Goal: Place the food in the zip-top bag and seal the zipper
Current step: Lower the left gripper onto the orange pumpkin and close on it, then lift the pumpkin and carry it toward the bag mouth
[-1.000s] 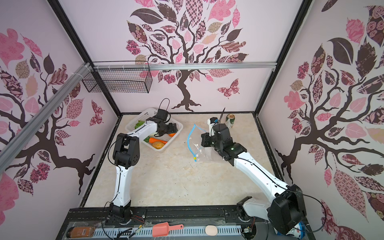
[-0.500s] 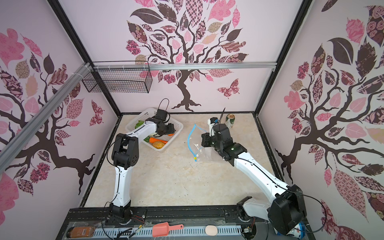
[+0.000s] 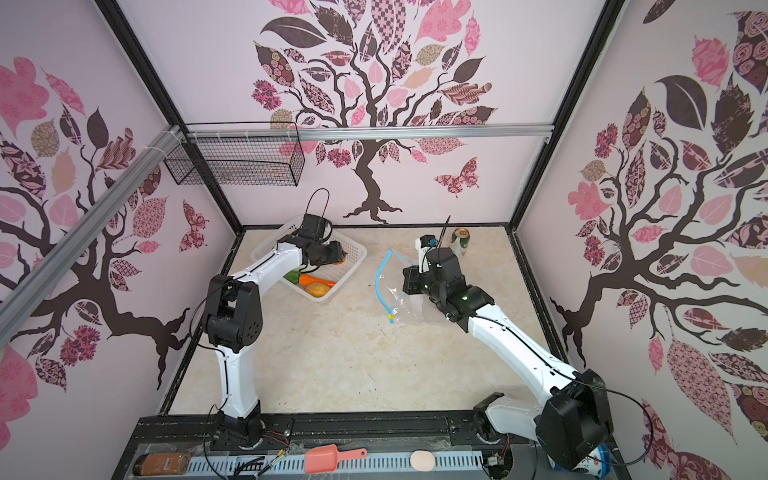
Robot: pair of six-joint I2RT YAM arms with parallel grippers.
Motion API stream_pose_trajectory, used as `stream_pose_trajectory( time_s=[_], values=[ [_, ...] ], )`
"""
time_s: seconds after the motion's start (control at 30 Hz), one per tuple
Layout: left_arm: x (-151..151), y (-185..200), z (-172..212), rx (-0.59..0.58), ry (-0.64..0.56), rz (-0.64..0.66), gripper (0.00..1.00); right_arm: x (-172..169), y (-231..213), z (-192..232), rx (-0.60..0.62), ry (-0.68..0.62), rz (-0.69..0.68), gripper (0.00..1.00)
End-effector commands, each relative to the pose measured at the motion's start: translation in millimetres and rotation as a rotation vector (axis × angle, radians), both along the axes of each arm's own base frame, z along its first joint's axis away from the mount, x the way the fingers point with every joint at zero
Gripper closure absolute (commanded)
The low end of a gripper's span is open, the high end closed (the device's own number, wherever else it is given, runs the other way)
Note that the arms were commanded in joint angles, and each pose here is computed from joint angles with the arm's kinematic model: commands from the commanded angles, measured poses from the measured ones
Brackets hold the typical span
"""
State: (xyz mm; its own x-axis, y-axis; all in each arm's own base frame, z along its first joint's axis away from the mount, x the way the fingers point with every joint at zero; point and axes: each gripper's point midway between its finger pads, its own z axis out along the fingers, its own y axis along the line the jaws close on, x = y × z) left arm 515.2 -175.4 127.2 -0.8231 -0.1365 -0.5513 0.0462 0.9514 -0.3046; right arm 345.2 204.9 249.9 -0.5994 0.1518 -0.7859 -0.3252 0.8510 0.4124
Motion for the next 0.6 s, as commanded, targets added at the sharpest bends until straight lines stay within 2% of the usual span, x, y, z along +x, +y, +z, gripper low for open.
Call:
stream_pose_trajectory(
  time_s=[0.0,0.1,0.3,0.57],
  values=[
    [-8,1,16,-0.037,-0.025,0.007,0.63,-4,-1,9,0.018,-0.018,0.008,1.00],
    [-18,-1,36,-0.079,-0.045,-0.002,0.63,-4,0,9,0.025,-0.020,0.012,1.00],
    [-56,-17,78,-0.240,-0.080,-0.073,0.63,-6,3,7,0.038,-0.021,0.027,1.00],
    [-126,-47,126,-0.389,-0.112,-0.254,0.62,-3,10,3,0.052,-0.014,0.050,1.00]
  ],
)
